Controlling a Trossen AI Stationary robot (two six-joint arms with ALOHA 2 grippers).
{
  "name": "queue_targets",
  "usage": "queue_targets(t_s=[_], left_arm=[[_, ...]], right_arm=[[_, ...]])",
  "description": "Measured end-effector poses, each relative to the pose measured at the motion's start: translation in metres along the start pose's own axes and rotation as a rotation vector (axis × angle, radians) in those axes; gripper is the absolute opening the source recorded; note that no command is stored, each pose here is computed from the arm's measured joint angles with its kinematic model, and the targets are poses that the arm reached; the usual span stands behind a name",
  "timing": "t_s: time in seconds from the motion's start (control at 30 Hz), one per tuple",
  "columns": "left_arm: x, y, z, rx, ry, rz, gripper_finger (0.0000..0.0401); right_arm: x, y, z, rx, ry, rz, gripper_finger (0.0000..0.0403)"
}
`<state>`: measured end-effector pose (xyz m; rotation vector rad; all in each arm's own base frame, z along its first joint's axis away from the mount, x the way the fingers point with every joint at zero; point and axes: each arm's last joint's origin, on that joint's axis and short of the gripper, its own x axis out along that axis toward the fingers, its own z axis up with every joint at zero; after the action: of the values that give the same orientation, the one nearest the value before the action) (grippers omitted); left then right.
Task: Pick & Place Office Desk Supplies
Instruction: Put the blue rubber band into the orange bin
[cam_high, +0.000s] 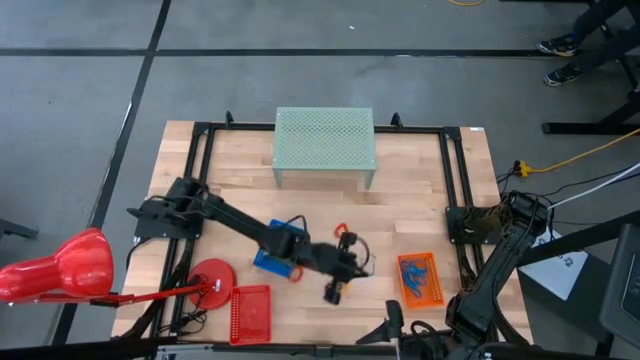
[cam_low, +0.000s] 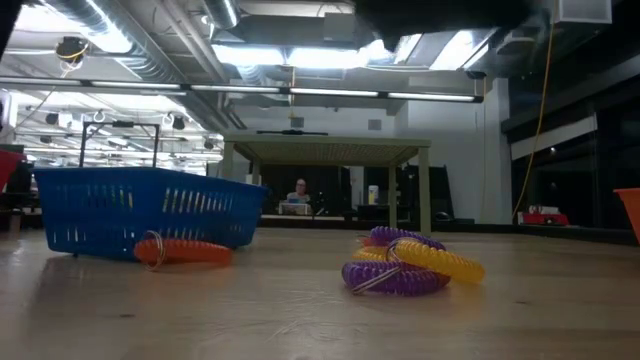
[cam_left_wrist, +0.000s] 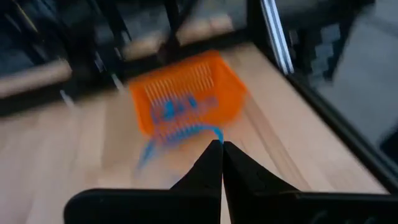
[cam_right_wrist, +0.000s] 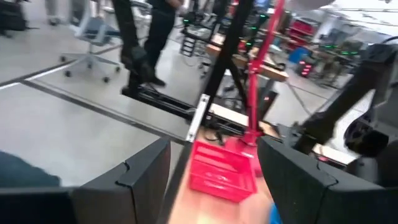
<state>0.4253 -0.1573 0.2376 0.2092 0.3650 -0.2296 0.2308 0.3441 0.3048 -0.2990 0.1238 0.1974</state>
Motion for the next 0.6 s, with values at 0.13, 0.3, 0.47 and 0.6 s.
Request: queue_targets(t_s=[0.13, 0.3, 0.47, 0.6], left_arm=[[0.015, 0.021, -0.004, -0.017, -0.112, -0.016, 0.0001], [0.034, 0.047, -0.015, -0.038, -0.242, -0.062, 0.0001], [0.056, 0.062, -0.017, -0.073, -0.341, -0.128, 0.0001], [0.078, 0.062, -0.008, -0.066, -0.37, -0.183, 0.0001]], right_arm=[[-0.01, 0.007, 0.001, 0.072, 0.0, -0.055, 0.0242], [-0.042, 0.008, 0.024, 0.086, -0.07, 0.105, 0.0242], [-0.065, 0.02, 0.01, 0.037, -0.073, 0.074, 0.0242], [-0.073, 0.007, 0.0, 0.12, -0.134, 0.084, 0.0242]])
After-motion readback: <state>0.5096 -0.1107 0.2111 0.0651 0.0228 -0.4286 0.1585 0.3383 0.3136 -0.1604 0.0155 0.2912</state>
